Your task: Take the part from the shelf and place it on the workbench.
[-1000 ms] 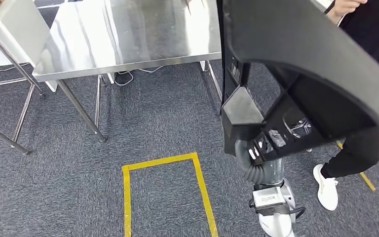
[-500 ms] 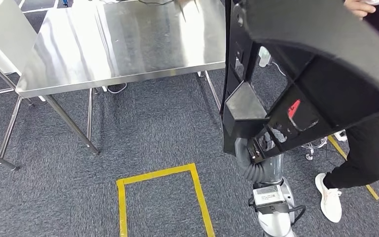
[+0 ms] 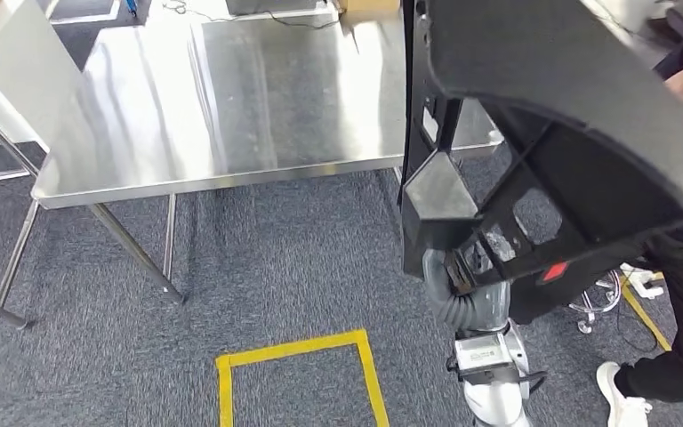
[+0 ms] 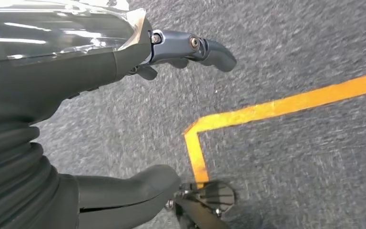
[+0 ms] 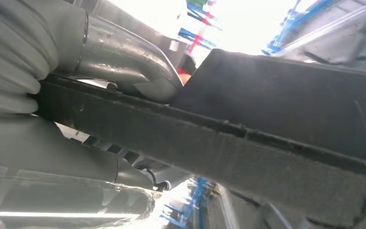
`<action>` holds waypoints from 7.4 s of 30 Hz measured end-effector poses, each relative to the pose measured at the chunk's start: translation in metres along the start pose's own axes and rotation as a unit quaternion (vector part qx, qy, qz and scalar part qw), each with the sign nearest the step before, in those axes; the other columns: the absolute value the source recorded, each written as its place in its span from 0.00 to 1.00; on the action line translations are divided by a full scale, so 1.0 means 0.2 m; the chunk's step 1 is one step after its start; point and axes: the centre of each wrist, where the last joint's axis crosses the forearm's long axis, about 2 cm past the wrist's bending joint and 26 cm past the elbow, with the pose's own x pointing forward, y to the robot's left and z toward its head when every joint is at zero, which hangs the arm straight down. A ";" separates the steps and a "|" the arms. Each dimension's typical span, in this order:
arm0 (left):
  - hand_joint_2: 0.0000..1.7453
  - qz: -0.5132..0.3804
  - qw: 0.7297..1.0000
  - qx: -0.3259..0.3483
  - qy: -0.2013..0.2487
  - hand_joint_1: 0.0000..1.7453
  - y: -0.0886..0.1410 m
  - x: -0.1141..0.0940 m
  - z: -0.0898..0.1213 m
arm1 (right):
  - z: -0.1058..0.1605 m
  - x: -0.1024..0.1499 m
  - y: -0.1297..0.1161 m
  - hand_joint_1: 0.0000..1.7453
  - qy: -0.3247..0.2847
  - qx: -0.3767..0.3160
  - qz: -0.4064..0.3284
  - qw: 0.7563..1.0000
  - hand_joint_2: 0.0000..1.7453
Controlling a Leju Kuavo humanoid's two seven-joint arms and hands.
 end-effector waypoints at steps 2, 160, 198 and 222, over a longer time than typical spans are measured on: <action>1.00 0.001 1.000 0.000 -0.003 0.00 0.00 0.02 -0.01 | -0.01 0.00 0.00 1.00 -0.003 0.000 0.000 1.000 1.00; 0.00 -0.037 0.999 0.028 -0.024 0.00 -0.03 0.13 -0.03 | -0.55 0.08 0.36 0.00 -0.095 0.108 -0.574 0.806 0.00; 0.00 0.011 0.998 0.042 -0.037 0.00 0.03 0.12 -0.04 | -0.13 0.06 0.09 0.00 -0.098 0.085 -0.494 0.859 0.00; 0.00 0.017 0.998 0.047 -0.026 0.00 0.05 0.11 -0.04 | -0.03 0.03 0.03 0.00 -0.083 0.082 -0.429 0.896 0.00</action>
